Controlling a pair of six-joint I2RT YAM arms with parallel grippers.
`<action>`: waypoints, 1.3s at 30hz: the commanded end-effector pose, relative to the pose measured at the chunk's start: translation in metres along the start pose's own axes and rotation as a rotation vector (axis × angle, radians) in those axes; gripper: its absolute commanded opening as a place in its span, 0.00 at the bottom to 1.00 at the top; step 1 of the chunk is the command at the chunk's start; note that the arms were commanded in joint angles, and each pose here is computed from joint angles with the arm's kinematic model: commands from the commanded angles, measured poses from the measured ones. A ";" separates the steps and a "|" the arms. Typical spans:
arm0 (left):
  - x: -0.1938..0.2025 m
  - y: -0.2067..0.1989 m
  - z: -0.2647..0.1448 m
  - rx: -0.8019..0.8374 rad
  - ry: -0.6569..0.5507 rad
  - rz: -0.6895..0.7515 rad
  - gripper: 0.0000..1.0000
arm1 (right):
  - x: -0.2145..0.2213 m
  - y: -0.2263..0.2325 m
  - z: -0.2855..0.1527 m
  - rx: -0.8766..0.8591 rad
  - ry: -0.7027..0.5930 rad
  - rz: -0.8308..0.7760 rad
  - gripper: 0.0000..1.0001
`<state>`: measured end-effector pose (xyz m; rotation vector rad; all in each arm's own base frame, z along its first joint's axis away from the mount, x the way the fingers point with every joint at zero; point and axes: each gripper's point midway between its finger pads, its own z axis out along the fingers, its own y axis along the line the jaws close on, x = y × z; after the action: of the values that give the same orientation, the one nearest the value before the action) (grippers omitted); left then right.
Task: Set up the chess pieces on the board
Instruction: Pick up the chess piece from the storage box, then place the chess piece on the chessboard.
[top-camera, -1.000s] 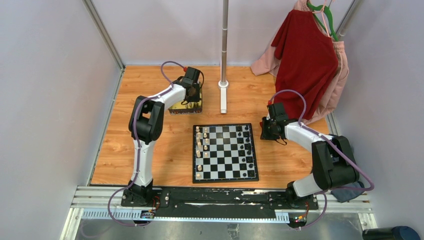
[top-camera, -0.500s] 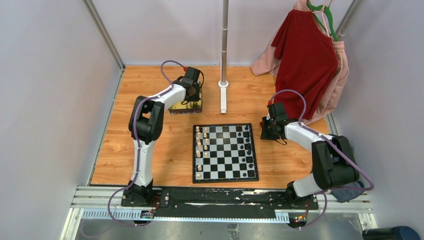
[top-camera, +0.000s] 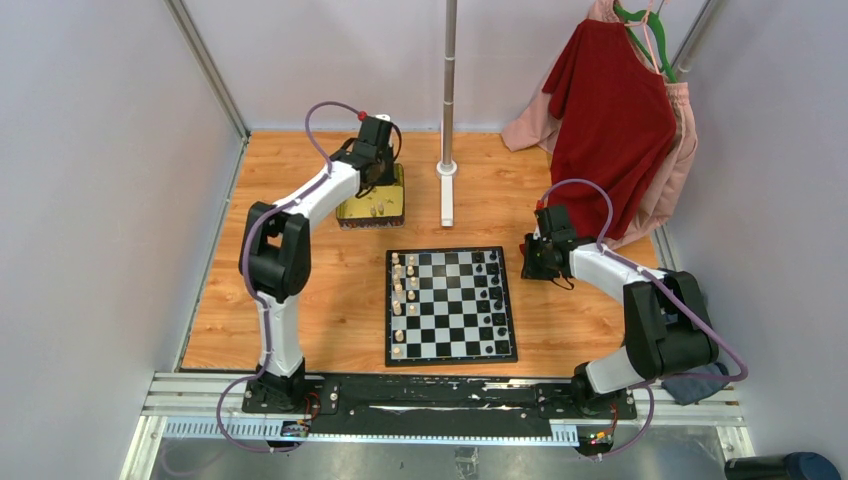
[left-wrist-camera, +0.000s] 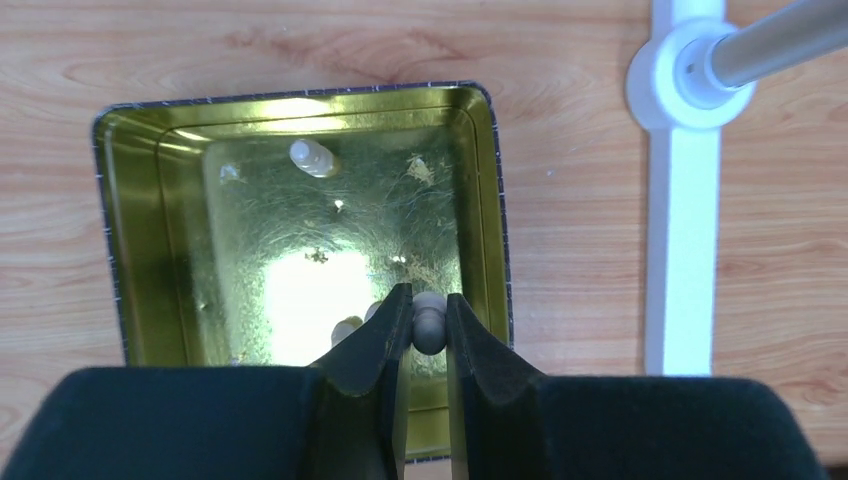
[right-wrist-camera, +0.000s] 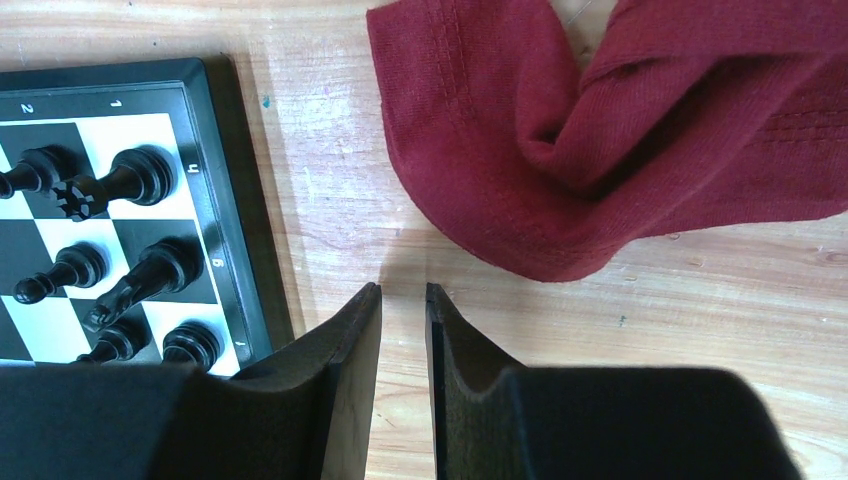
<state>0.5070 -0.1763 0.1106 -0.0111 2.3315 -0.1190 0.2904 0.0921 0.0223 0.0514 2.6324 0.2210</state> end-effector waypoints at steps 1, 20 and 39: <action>-0.023 0.002 -0.032 0.017 -0.070 -0.011 0.01 | 0.012 -0.017 -0.002 0.064 0.047 0.011 0.28; 0.081 -0.031 -0.188 0.141 -0.087 0.175 0.00 | -0.003 -0.017 -0.015 0.050 -0.025 0.027 0.28; 0.219 -0.089 -0.245 0.291 -0.017 0.365 0.00 | 0.005 -0.018 -0.022 0.039 -0.048 0.028 0.28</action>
<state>0.1880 -0.2518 0.1474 0.5732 2.2229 -0.3067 0.2826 0.0802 0.0370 0.0841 2.5859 0.2020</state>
